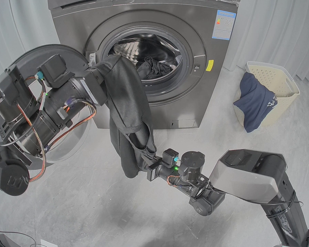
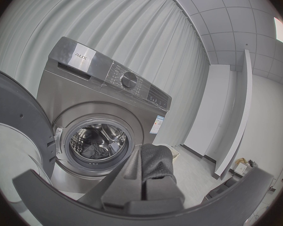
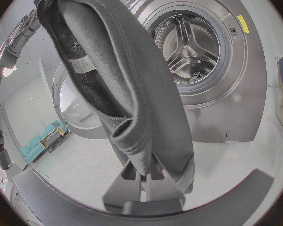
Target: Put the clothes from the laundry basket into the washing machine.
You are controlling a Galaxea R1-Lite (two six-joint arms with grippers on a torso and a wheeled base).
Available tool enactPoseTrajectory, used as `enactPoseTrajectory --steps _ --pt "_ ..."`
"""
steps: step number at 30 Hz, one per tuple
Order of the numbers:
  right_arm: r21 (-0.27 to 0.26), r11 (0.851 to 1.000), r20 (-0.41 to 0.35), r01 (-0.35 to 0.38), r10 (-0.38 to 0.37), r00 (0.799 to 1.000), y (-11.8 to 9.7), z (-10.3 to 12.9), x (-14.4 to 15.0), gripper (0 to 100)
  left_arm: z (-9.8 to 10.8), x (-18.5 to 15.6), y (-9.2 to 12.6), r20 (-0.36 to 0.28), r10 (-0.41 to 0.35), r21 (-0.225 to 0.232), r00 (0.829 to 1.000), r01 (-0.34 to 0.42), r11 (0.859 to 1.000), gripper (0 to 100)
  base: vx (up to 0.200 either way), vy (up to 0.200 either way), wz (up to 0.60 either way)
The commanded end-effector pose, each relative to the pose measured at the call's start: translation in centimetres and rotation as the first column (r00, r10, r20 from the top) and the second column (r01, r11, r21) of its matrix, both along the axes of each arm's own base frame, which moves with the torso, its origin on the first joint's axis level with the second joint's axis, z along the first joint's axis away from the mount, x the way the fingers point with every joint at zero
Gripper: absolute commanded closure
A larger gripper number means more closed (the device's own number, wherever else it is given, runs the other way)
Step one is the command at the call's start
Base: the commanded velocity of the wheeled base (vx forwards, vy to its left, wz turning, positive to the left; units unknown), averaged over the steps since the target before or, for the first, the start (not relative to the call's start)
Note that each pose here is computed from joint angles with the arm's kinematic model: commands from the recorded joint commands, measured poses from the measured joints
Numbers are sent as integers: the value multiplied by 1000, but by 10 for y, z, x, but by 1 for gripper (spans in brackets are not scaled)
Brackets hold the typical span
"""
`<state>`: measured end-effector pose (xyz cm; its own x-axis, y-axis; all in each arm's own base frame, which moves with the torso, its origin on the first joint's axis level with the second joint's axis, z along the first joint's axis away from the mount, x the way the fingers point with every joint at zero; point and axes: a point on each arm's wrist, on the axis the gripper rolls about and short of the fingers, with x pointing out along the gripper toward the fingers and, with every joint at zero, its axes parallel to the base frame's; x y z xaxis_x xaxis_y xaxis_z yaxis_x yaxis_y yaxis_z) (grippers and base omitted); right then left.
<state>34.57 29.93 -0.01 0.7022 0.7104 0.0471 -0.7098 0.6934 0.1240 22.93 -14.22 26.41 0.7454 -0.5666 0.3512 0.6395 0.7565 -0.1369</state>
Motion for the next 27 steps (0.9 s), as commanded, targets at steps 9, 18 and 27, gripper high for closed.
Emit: enactPoseTrajectory --steps 9,18,27 --pt "-29 999 -27 36 -37 999 -81 79 -68 100 -5 14 18 -29 71 -10 997 -71 997 100 0 0 0" --pt "72 983 145 167 -176 974 -159 165 -89 100 -18 20 46 -82 155 -9 985 -156 988 100 0 0 0" --pt "155 969 266 190 -226 937 -179 212 -90 100 -25 18 54 -103 174 -34 979 -179 983 100 0 0 0"
